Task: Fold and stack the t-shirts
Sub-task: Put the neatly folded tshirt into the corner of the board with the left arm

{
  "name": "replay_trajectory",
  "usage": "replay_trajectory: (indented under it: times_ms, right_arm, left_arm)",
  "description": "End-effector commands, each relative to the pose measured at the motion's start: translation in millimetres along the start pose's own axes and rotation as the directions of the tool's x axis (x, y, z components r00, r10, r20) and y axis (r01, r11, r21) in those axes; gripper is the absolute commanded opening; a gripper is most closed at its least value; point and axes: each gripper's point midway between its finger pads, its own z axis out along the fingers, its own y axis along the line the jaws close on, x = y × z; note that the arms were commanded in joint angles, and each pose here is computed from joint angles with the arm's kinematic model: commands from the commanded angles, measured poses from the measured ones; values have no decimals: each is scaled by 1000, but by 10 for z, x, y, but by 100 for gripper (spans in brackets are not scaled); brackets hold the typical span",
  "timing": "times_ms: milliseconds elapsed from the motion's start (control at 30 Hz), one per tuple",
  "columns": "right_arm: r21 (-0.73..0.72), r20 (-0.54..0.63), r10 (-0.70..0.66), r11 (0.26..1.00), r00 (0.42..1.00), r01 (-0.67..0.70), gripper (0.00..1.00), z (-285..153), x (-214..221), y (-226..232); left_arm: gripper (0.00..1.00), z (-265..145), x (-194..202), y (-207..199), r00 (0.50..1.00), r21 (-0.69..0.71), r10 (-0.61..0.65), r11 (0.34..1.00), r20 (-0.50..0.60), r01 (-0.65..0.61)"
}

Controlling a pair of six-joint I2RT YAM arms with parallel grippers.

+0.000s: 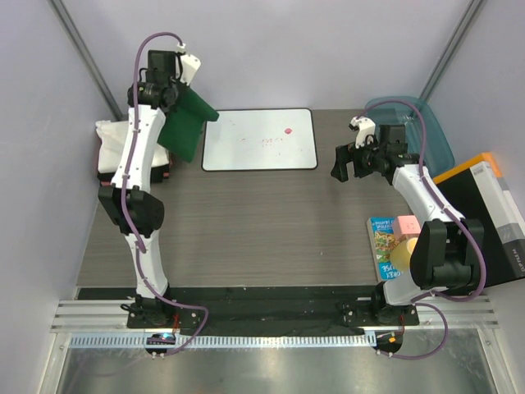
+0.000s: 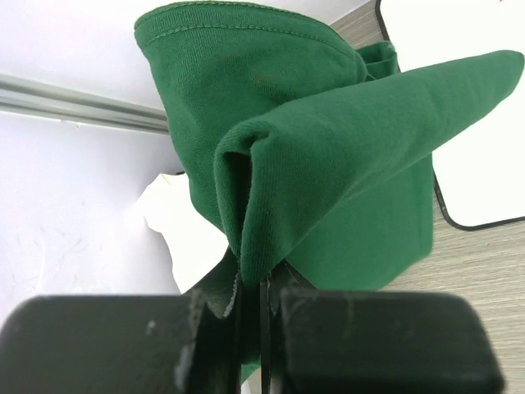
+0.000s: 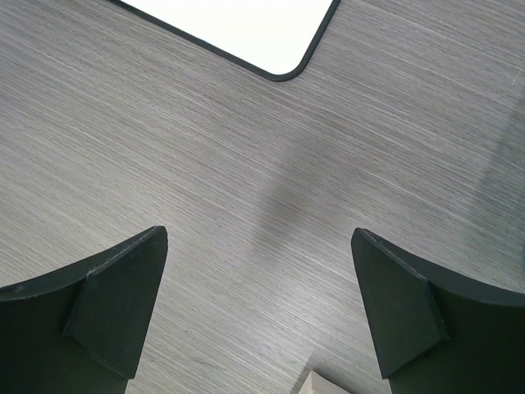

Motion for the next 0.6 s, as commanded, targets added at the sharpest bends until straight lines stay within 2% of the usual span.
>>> replay_trajectory:
  times_ms: [0, 333, 567]
  right_arm:
    - [9, 65, -42, 999, 997, 42, 100, -96, -164, 20]
    - [4, 71, -40, 999, 997, 40, 100, -90, -194, 23]
    - [7, 69, -41, 999, 997, 40, 100, -83, -197, 13]
  left_arm:
    - [0, -486, -305, 460, 993, -129, -8, 991, 121, 24]
    - [0, -653, -235, 733, 995, -233, 33, 973, 91, -11]
    - [0, -622, -140, 821, 998, -265, 43, 964, 52, -28]
